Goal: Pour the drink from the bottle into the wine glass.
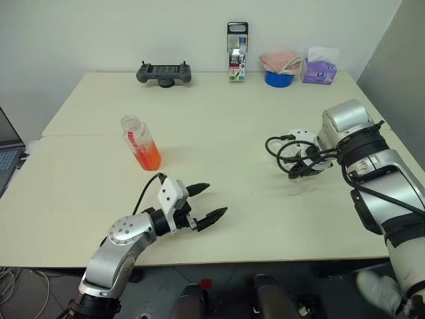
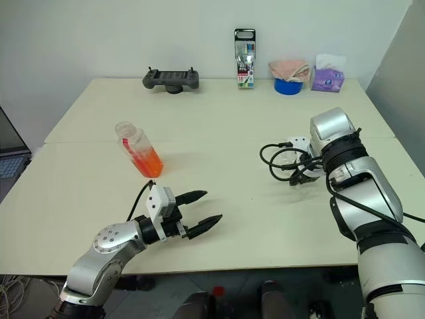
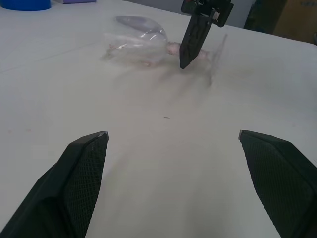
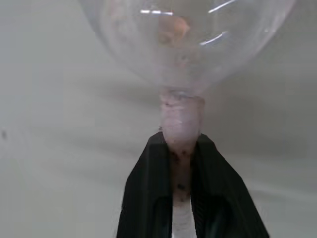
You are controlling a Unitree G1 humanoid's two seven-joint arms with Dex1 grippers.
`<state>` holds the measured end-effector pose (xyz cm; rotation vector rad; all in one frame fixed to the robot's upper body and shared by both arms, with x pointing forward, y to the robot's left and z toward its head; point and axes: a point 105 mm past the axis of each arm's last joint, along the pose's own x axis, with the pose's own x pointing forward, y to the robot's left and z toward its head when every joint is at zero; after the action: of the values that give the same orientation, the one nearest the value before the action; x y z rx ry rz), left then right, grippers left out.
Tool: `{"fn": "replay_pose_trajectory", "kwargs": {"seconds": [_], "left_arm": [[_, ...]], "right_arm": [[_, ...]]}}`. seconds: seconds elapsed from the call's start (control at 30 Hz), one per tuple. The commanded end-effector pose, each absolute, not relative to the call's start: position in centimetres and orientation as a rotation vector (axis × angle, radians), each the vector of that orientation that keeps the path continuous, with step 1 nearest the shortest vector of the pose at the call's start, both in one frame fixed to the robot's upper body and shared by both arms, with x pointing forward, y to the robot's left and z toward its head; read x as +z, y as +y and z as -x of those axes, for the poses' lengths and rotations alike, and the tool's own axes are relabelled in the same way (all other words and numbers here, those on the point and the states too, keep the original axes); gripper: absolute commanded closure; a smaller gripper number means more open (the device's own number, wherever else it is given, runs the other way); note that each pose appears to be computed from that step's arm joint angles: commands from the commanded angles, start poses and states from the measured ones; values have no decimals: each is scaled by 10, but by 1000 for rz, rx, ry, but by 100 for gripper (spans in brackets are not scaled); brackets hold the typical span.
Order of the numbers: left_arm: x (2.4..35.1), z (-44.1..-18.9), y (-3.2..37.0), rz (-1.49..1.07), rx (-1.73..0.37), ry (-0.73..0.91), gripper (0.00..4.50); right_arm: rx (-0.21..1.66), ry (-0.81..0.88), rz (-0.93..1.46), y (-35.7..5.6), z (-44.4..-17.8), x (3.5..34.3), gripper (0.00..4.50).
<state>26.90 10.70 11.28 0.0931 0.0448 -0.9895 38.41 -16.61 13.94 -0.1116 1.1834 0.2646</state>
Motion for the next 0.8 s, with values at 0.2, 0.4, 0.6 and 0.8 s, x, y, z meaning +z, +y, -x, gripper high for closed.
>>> {"fn": "replay_pose_trajectory", "kwargs": {"seconds": [0.2, 0.4, 0.6, 0.8], "left_arm": [[131, -282, 126, -66, -888, -15, 0], [139, -276, 140, -42, -816, -18, 0], [155, -267, 160, -49, -751, -22, 0], [163, -263, 174, -54, -665, -40, 0]], "right_arm": [[480, 313, 230, -105, -426, 243, 434], [478, -81, 38, -41, -434, 237, 434], [560, -228, -17, 5, -424, 215, 434], [599, -207, 48, 22, -421, 181, 434]]}}
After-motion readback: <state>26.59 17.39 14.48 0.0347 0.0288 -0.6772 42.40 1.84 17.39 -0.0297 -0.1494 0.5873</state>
